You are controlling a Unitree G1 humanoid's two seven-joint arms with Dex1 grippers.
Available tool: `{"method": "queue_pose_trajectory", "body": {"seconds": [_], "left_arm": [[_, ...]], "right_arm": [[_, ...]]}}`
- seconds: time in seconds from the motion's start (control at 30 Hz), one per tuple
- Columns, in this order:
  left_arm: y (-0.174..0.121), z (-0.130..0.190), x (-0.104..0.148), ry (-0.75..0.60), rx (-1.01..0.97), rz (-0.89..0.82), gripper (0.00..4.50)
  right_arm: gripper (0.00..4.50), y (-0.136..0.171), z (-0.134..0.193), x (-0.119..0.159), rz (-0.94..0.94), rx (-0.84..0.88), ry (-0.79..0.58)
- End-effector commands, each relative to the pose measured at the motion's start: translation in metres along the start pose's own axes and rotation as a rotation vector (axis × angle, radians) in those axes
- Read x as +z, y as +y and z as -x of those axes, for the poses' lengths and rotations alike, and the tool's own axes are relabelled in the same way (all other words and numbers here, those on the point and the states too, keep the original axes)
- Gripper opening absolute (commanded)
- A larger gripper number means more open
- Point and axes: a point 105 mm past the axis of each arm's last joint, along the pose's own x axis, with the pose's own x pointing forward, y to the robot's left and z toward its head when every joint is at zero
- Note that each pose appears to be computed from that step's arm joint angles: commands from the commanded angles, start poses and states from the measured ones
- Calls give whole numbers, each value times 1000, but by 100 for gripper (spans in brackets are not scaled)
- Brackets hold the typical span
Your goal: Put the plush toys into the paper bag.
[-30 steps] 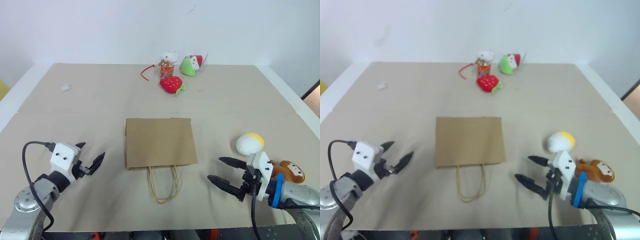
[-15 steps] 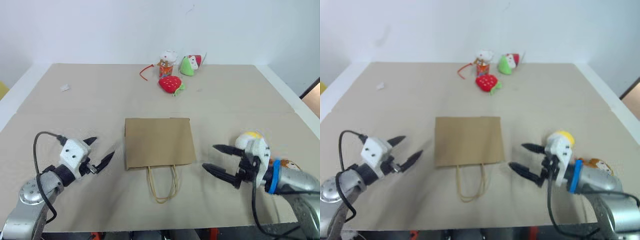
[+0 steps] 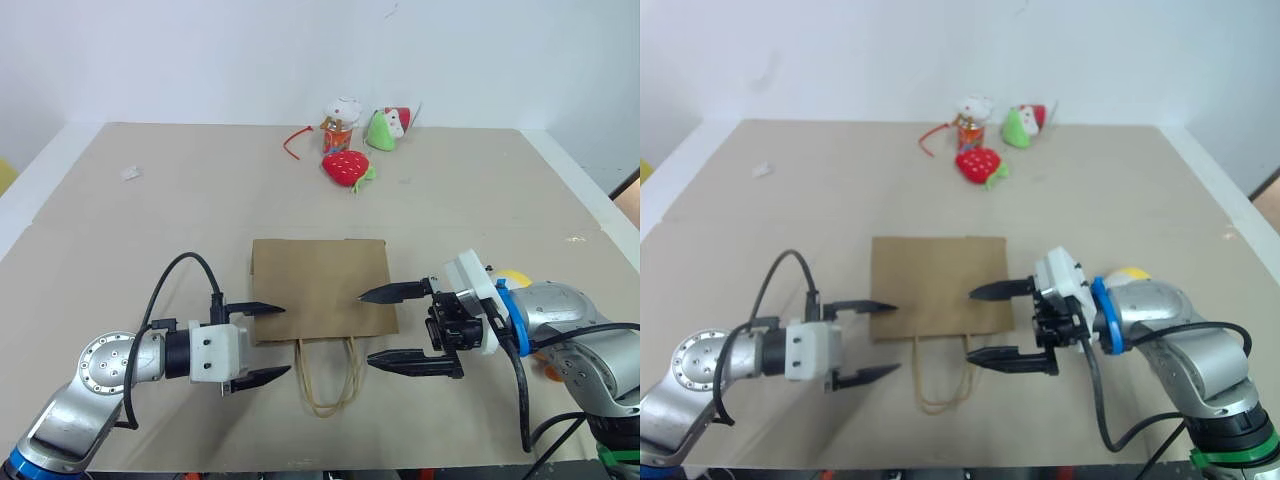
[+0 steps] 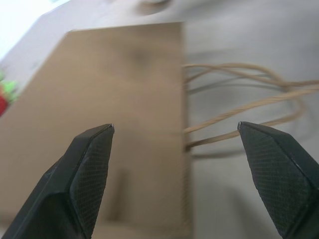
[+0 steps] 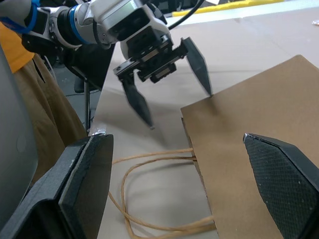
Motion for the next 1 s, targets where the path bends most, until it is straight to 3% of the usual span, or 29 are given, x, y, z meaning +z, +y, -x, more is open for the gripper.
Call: {"method": "queue_pose_trajectory", "body": {"seconds": [0.03,0.97,1.0], "left_arm": [[-4,-5,3,-42,-88,-93,410],[-4,-40,4,-218,-276,-259,410],[-4,-40,5,-228,-279,-267,387]], "right_arm": [[450,-3,1,6,51,-30,-1],[450,-6,2,2,54,-160,1],[450,-7,2,2,55,-165,2]]}}
